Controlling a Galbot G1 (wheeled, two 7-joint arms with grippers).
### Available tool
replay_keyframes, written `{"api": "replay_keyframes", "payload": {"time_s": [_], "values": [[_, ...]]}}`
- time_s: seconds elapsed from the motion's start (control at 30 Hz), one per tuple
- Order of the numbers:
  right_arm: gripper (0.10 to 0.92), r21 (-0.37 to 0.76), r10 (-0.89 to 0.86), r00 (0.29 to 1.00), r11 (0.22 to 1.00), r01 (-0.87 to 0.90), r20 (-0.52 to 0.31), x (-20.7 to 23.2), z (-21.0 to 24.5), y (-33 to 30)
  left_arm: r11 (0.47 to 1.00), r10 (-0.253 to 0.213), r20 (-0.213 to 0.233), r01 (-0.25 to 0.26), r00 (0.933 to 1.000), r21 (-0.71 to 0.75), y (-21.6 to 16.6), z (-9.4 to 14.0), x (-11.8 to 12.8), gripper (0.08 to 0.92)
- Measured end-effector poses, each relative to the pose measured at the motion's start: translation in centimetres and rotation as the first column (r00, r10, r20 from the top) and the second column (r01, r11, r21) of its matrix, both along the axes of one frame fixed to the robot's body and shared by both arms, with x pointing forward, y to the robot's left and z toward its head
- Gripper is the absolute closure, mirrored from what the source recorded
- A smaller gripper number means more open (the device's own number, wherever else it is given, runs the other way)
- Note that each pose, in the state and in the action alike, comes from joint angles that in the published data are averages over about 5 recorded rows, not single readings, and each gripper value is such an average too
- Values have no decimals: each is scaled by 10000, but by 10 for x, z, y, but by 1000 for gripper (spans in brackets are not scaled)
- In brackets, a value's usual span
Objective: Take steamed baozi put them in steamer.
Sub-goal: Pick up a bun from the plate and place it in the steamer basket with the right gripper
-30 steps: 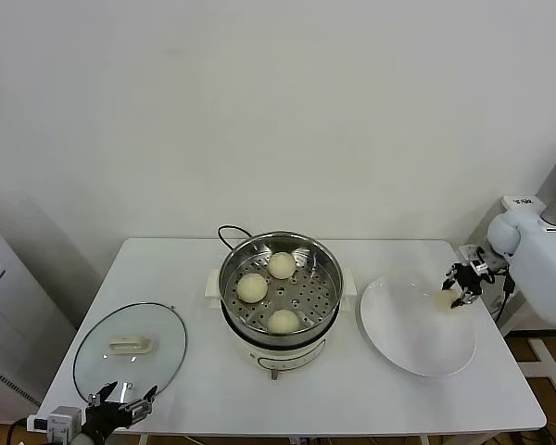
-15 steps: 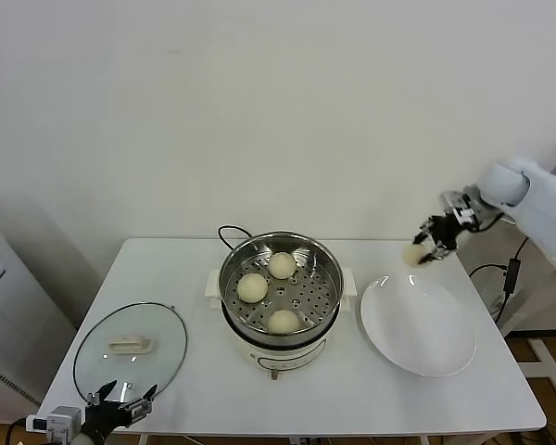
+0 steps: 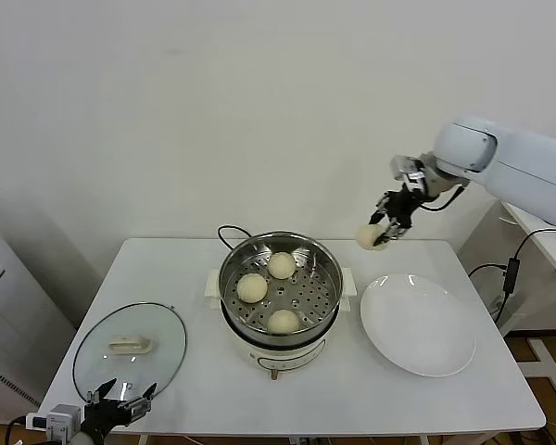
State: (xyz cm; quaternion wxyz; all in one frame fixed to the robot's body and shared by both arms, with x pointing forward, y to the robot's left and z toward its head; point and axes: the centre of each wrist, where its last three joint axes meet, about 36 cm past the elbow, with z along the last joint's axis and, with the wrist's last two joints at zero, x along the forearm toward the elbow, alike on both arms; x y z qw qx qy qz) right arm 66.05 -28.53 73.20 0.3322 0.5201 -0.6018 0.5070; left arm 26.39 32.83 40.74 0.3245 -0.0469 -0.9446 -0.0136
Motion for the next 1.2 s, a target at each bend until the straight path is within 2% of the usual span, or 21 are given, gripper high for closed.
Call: {"api": "replay_keyframes", "payload": {"time_s": [0.23,0.47,1.2], "values": [[564,175,-255,9994,9995,258,-223,-5,1,50,10000,0,0,0,10000,-16,0,0,0,177],[564,15,-435,9980,9990,436,-451,-13,-18,83,10000,13,-4,-13,10000,-36,0,-1,0,177],[562,-478,-499,9964,9978,467,-685,-29,-103,118,10000,65,-24,-65,10000,-75,0,-3,-1,177]]}}
